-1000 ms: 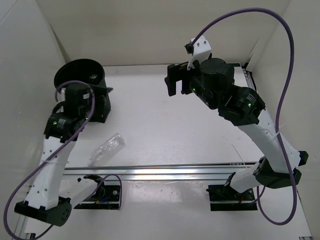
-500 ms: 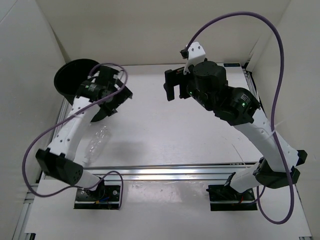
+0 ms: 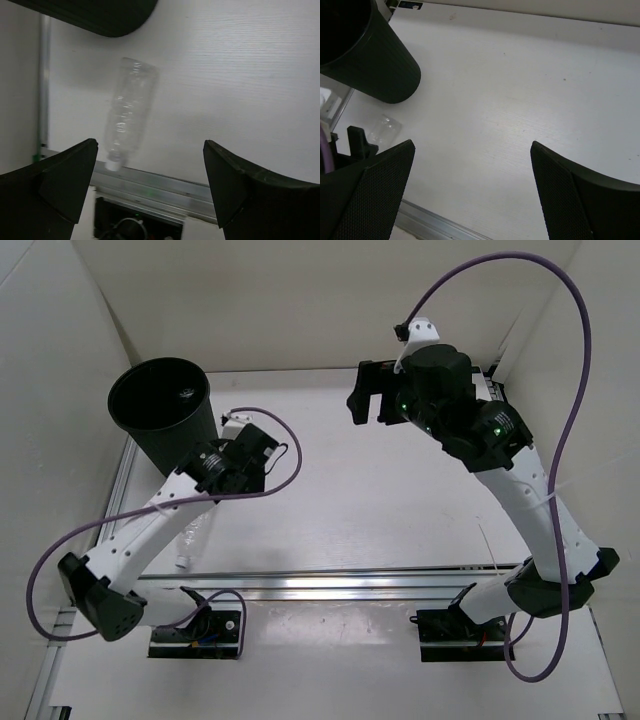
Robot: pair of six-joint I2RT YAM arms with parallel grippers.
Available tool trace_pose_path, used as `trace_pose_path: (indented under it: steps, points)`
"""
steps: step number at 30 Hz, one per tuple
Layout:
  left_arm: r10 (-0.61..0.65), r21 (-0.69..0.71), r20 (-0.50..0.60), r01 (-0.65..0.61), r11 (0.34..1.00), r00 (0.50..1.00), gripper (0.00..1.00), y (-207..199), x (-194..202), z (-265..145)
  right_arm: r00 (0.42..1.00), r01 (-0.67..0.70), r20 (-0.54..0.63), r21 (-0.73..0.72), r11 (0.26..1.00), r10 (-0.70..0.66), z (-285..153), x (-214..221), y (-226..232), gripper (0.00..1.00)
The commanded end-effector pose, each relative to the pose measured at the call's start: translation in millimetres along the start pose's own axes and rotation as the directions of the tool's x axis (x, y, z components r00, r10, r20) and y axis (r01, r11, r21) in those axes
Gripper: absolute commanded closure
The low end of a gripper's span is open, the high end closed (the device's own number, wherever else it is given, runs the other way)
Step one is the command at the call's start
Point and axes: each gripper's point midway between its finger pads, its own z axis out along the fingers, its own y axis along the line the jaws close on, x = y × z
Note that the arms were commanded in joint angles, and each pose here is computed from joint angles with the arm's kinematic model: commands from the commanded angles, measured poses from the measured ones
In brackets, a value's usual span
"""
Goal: Put the plastic bottles in the bin
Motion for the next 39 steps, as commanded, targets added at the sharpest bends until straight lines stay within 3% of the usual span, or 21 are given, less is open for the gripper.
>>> trace_pose_path:
  steps: [1, 4, 7, 13, 18, 23, 27, 33, 39]
  points:
    - [0.189, -0.196, 0.089, -0.169, 0.966, 0.978, 0.03, 44.5, -6.3, -5.1, 0.997, -0.069, 0.016, -0.084, 0.994, 0.071, -13.1, -10.0, 8.2, 0.00]
    - [0.288, -0.284, 0.034, -0.267, 0.921, 0.957, 0.01, 67.6, 7.4, 7.3, 0.997, -0.081, -0.001, -0.098, 0.992, 0.082, -9.2, -7.7, 9.4, 0.00]
    - [0.287, -0.238, -0.004, -0.280, 0.930, 0.958, 0.01, 69.1, 19.4, 34.3, 0.997, -0.081, -0.011, -0.125, 0.989, 0.080, -12.3, -7.2, 14.0, 0.00]
    - [0.121, -0.116, -0.029, -0.123, 0.986, 0.992, 0.01, 59.2, 40.1, 81.7, 0.997, -0.071, -0.020, -0.122, 0.990, 0.069, -21.7, -6.6, 11.3, 0.00]
    - [0.118, -0.034, -0.052, -0.120, 0.992, 0.992, 0.01, 42.6, 49.4, 101.9, 0.998, -0.059, -0.021, -0.108, 0.992, 0.057, -30.3, -7.0, 6.6, 0.00]
    - [0.100, 0.001, -0.116, -0.100, 0.995, 0.988, 0.01, 33.8, 83.0, 118.0, 0.999, -0.050, -0.012, -0.092, 0.995, 0.049, -34.6, -10.5, 2.8, 0.00]
    - [0.051, -0.055, -0.121, -0.058, 0.997, 0.991, 0.01, 44.5, 87.8, 128.1, 0.999, -0.033, -0.001, -0.085, 0.996, 0.033, -40.3, -14.5, 0.2, 0.00]
    - [0.056, -0.205, -0.144, -0.085, 0.975, 0.988, 0.01, 67.7, 96.3, 137.8, 1.000, -0.021, -0.003, -0.084, 0.996, 0.021, -39.6, -17.2, 0.7, 0.00]
    - [0.073, -0.266, -0.196, -0.125, 0.956, 0.978, 0.01, 73.9, 106.7, 150.5, 1.000, -0.021, -0.012, -0.093, 0.995, 0.020, -37.5, -19.7, 3.9, 0.00]
